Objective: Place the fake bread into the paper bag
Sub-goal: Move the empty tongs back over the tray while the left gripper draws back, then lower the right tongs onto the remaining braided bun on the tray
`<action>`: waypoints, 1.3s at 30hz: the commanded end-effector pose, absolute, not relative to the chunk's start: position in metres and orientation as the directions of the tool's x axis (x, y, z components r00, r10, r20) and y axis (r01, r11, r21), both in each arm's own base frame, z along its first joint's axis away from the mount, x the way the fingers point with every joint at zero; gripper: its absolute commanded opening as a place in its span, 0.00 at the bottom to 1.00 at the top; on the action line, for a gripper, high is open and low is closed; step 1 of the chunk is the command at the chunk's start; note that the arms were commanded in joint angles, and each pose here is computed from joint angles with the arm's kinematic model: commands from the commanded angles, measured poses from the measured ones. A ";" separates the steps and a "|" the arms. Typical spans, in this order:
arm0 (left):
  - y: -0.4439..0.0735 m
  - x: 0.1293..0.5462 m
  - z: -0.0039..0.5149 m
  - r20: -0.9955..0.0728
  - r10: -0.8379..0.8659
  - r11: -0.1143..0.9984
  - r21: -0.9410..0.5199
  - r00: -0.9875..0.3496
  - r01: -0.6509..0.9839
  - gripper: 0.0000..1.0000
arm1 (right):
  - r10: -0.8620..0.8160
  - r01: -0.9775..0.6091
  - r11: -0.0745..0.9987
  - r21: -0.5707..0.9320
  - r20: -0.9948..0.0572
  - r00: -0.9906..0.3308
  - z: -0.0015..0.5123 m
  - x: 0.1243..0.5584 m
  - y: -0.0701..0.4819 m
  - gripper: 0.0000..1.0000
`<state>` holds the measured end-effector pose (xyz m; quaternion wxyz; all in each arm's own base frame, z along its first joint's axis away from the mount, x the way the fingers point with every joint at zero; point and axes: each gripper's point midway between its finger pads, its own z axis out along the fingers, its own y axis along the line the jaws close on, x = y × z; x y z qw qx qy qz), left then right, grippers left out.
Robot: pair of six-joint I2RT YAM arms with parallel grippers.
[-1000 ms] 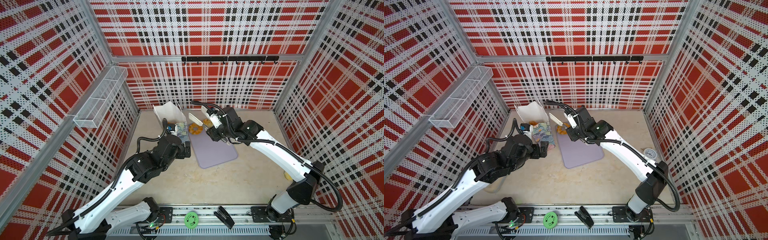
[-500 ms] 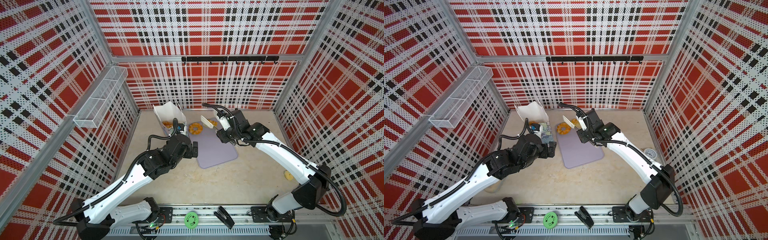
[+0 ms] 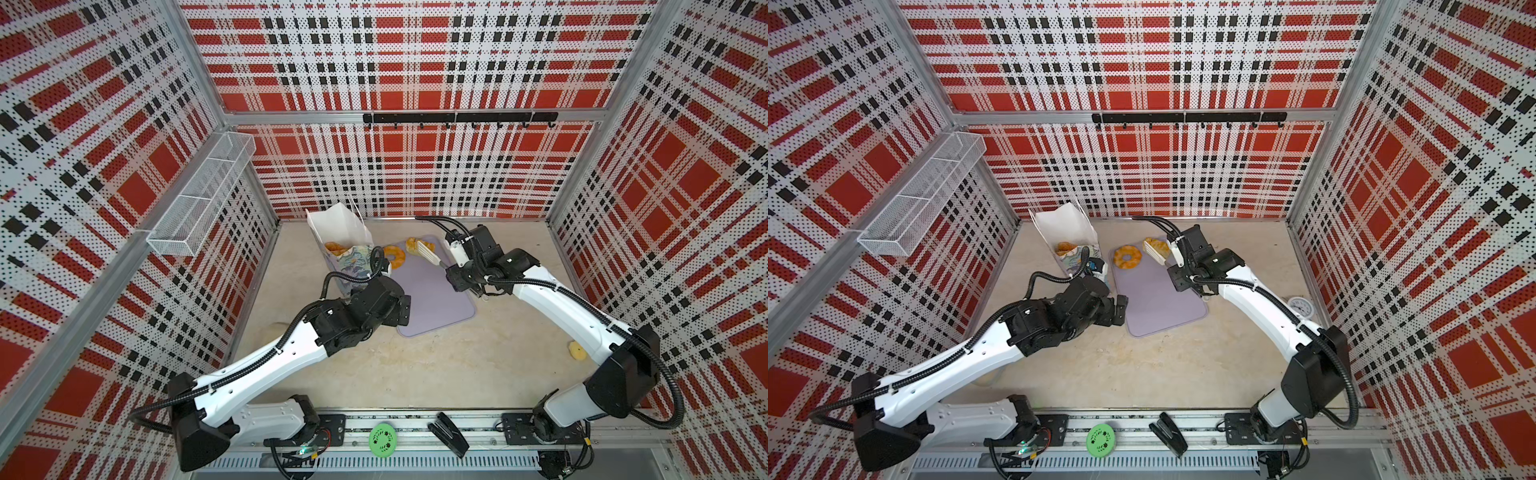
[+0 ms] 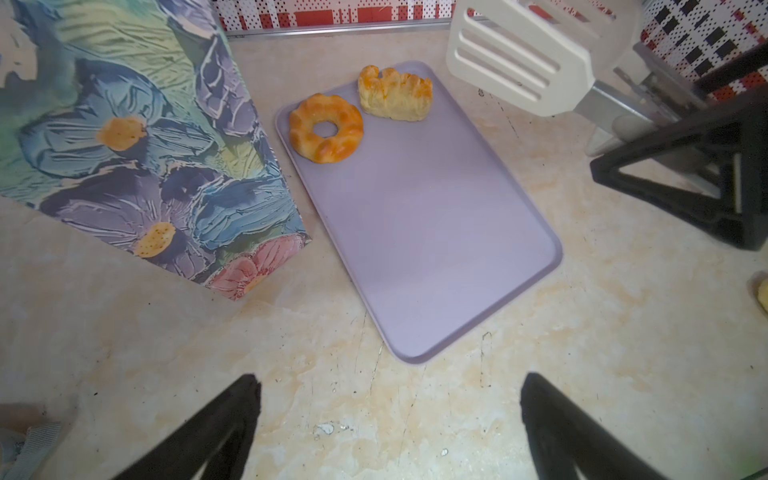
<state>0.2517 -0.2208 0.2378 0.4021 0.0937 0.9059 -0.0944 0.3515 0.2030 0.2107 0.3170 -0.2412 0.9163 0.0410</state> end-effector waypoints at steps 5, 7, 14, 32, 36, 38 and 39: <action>-0.234 0.251 0.225 -0.734 0.075 0.962 -0.126 -0.675 0.244 0.99 | -0.459 -0.472 0.870 -0.145 -0.590 -0.665 0.198 0.366 0.194 0.57; -0.236 0.250 0.221 -0.727 0.081 0.960 -0.126 -0.682 0.249 0.99 | -0.473 -0.478 0.864 -0.157 -0.576 -0.667 0.191 0.369 0.191 0.57; -0.243 0.247 0.204 -0.699 0.086 0.956 -0.144 -0.710 0.257 0.99 | -0.500 -0.502 0.850 -0.161 -0.547 -0.671 0.169 0.388 0.185 0.56; -0.272 0.244 0.164 -0.597 0.112 0.945 -0.182 -0.794 0.271 0.99 | -0.616 -0.585 0.778 -0.228 -0.458 -0.641 0.109 0.442 0.180 0.54; -0.278 0.244 0.158 -0.584 0.120 0.944 -0.182 -0.803 0.274 1.00 | -0.624 -0.590 0.772 -0.237 -0.463 -0.630 0.103 0.454 0.181 0.53; -0.281 0.243 0.156 -0.578 0.125 0.942 -0.187 -0.806 0.280 0.99 | -0.629 -0.598 0.766 -0.237 -0.470 -0.619 0.101 0.460 0.183 0.53; -0.282 0.243 0.155 -0.576 0.128 0.941 -0.186 -0.807 0.282 0.99 | -0.632 -0.603 0.763 -0.234 -0.470 -0.616 0.099 0.462 0.184 0.53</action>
